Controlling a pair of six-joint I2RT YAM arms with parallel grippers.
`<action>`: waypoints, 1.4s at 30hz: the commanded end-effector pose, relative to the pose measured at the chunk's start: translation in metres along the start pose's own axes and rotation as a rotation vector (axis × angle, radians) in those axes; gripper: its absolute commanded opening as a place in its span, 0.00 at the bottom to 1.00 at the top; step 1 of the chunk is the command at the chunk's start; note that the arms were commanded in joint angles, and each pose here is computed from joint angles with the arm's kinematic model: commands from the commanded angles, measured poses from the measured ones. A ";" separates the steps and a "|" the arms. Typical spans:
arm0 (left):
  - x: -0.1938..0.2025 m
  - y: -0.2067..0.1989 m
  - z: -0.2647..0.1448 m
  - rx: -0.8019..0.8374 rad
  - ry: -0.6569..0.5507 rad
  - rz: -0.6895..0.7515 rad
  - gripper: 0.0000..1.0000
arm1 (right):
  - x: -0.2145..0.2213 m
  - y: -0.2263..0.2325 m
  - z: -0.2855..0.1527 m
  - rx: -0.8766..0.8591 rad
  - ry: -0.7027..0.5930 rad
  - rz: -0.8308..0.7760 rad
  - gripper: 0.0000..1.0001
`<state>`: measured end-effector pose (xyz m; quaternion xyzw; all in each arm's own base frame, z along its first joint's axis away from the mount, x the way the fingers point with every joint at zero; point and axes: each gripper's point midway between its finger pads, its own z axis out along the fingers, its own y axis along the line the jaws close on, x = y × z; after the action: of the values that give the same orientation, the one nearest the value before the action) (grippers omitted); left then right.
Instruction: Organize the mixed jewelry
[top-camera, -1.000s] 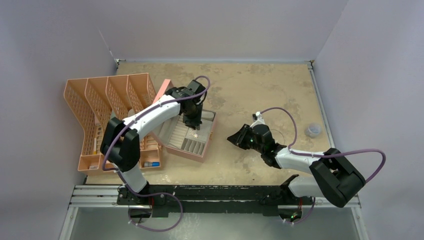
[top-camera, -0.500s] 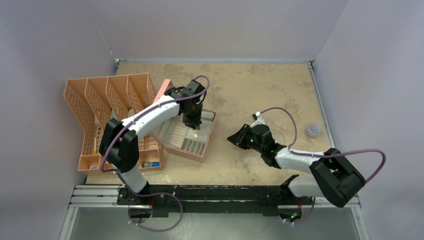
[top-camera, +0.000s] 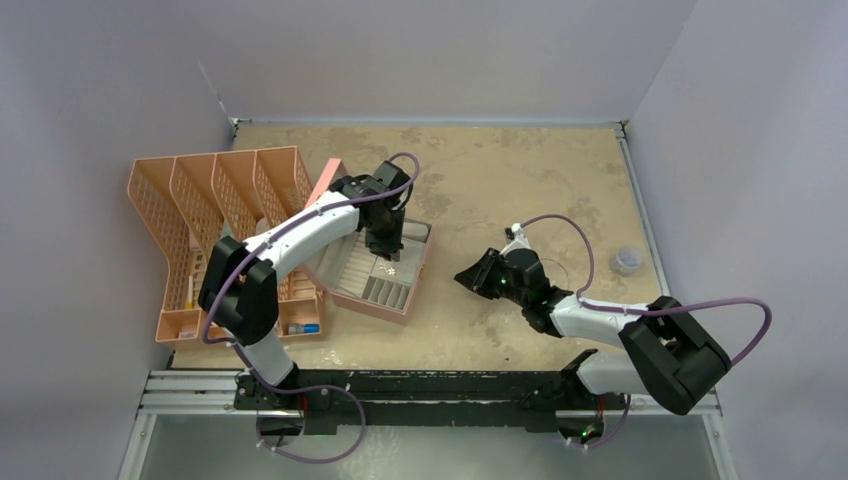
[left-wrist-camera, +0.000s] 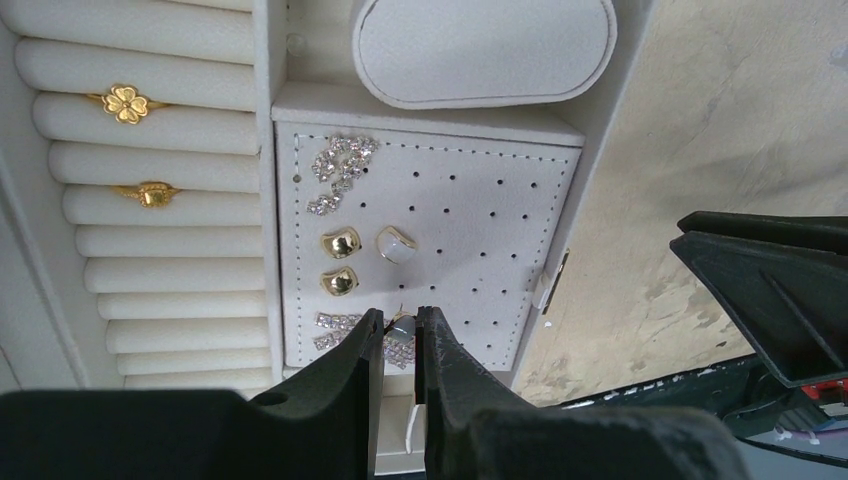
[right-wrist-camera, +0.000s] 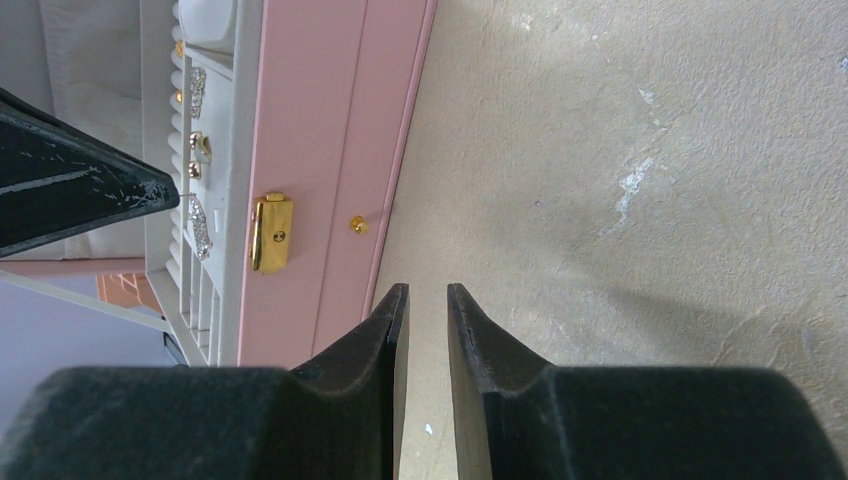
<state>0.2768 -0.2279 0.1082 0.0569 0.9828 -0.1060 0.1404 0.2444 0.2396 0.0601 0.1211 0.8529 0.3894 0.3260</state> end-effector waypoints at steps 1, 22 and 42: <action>-0.008 -0.006 -0.001 0.026 -0.031 0.025 0.00 | -0.010 0.008 0.001 -0.023 -0.047 -0.015 0.23; -0.009 -0.005 0.006 0.016 -0.028 0.026 0.00 | -0.010 0.008 0.001 -0.025 -0.049 -0.014 0.22; -0.011 -0.007 0.012 0.018 -0.027 0.014 0.00 | -0.010 0.008 0.002 -0.021 -0.047 -0.017 0.22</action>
<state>0.2873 -0.2303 0.0971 0.0546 0.9826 -0.0973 0.1482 0.2445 0.2395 0.0600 0.1212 0.8530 0.3892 0.3260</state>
